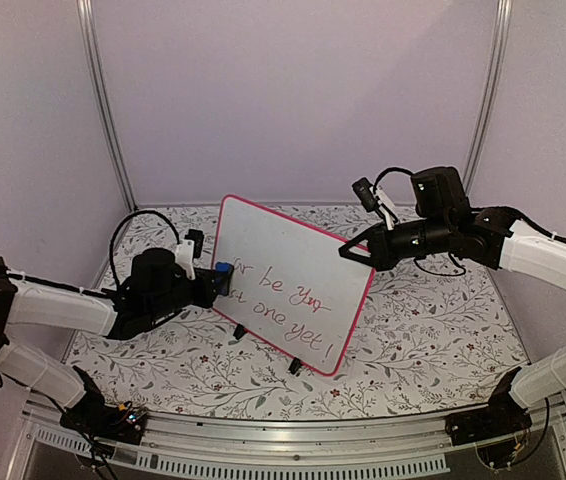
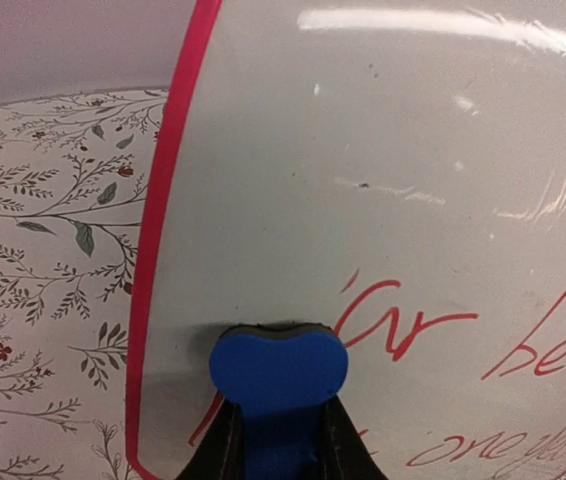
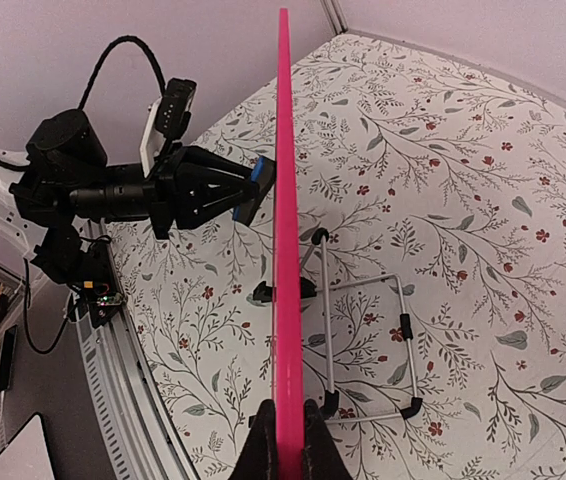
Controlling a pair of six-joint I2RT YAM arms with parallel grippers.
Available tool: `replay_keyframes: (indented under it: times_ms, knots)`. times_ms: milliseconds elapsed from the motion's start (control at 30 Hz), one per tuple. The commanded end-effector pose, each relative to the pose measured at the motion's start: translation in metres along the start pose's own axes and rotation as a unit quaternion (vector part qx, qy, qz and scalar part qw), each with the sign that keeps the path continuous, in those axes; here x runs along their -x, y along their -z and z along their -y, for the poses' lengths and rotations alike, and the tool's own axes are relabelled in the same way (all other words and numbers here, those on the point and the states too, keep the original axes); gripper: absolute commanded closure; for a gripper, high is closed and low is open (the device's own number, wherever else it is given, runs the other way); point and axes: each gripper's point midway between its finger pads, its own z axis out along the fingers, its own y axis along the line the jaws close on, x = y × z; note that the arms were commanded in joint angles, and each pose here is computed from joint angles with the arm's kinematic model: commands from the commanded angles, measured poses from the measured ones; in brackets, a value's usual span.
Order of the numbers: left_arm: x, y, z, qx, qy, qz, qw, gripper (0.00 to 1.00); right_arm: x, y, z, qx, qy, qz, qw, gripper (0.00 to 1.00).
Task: Erase the whiteboard
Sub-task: Erase the center of the whiteboard.
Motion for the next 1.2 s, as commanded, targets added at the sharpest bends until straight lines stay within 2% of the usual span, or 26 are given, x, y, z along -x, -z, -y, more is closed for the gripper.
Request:
replay_keyframes:
  times_ms: [0, 400, 800, 1167]
  knots:
    - [0.034, 0.001, 0.024, -0.03, -0.013, 0.032, 0.999, 0.85, -0.016, -0.004, -0.012, 0.035, 0.027, -0.026, 0.999, 1.0]
    - [0.053, -0.006, 0.034, -0.034, -0.026, 0.04, 0.998, 0.85, -0.015, -0.003, -0.013, 0.036, 0.028, -0.025, 0.999, 1.0]
    - [0.001, -0.012, 0.02, -0.016, -0.017, -0.009, 1.0, 0.85, -0.016, -0.004, -0.013, 0.035, 0.028, -0.027, 0.999, 1.0]
    - [-0.024, -0.01, 0.01, -0.006, -0.009, -0.029, 1.0, 0.85, -0.017, -0.005, -0.012, 0.034, 0.027, -0.028, 0.999, 1.0]
